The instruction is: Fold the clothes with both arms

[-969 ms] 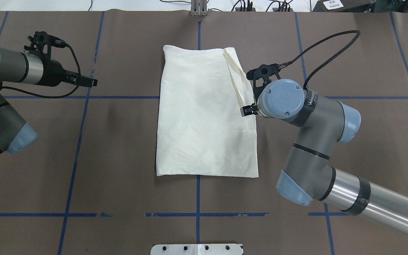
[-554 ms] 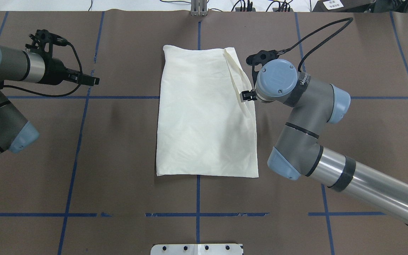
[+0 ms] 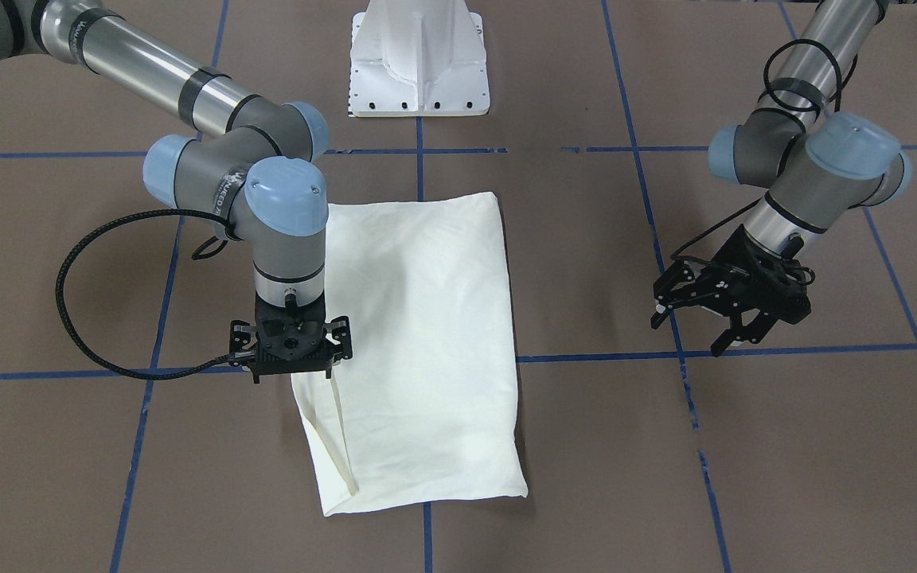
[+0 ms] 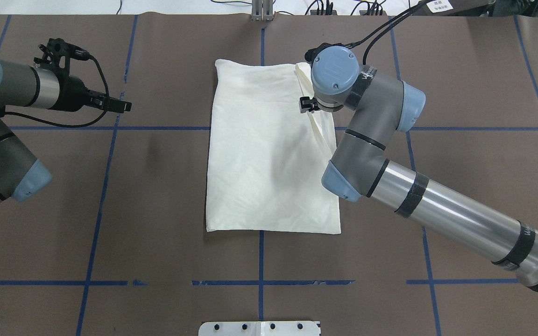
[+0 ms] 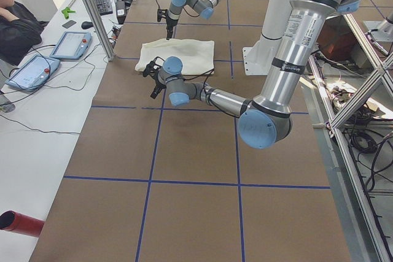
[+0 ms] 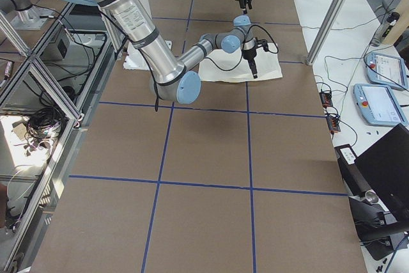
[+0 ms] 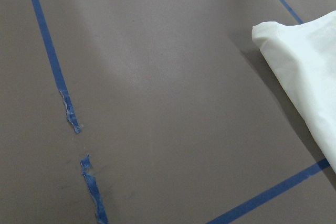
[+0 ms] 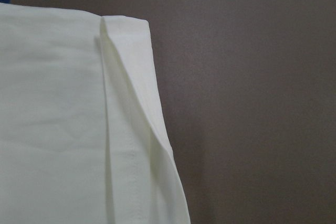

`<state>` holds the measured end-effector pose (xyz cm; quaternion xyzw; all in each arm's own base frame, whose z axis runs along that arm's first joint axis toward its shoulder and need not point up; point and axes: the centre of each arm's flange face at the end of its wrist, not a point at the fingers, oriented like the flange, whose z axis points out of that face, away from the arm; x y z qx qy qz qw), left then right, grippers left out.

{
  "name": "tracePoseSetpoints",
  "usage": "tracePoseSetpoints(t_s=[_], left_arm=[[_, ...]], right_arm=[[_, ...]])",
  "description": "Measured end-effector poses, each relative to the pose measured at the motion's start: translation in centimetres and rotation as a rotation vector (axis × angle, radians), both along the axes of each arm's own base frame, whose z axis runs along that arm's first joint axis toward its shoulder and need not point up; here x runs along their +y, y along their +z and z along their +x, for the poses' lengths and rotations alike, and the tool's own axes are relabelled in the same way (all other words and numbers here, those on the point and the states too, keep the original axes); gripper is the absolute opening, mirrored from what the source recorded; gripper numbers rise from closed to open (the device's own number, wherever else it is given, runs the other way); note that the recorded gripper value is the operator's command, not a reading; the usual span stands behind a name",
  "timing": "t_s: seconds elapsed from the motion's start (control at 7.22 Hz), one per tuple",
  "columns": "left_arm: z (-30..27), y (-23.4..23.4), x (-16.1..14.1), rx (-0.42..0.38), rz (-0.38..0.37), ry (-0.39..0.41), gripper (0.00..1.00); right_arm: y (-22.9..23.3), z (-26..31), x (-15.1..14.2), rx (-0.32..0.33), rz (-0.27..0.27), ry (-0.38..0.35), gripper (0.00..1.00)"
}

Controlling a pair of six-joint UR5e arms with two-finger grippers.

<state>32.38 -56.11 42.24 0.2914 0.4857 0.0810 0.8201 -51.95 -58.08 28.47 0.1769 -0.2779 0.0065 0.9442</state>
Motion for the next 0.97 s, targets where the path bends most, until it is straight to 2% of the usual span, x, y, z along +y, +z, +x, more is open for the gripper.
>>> tracePoseSetpoints(t_s=[0.55,0.97], left_arm=[[0.0,-0.1,0.0,0.000,0.002,-0.001,1.00],[0.1,-0.3,-0.1,0.002,0.004,-0.001,1.00]], right_arm=[[1.3,-2.3,2.5,0.060,-0.024,-0.097,1.00],[3.0,-1.5,2.0,0.116,0.013,-0.162,1.00]])
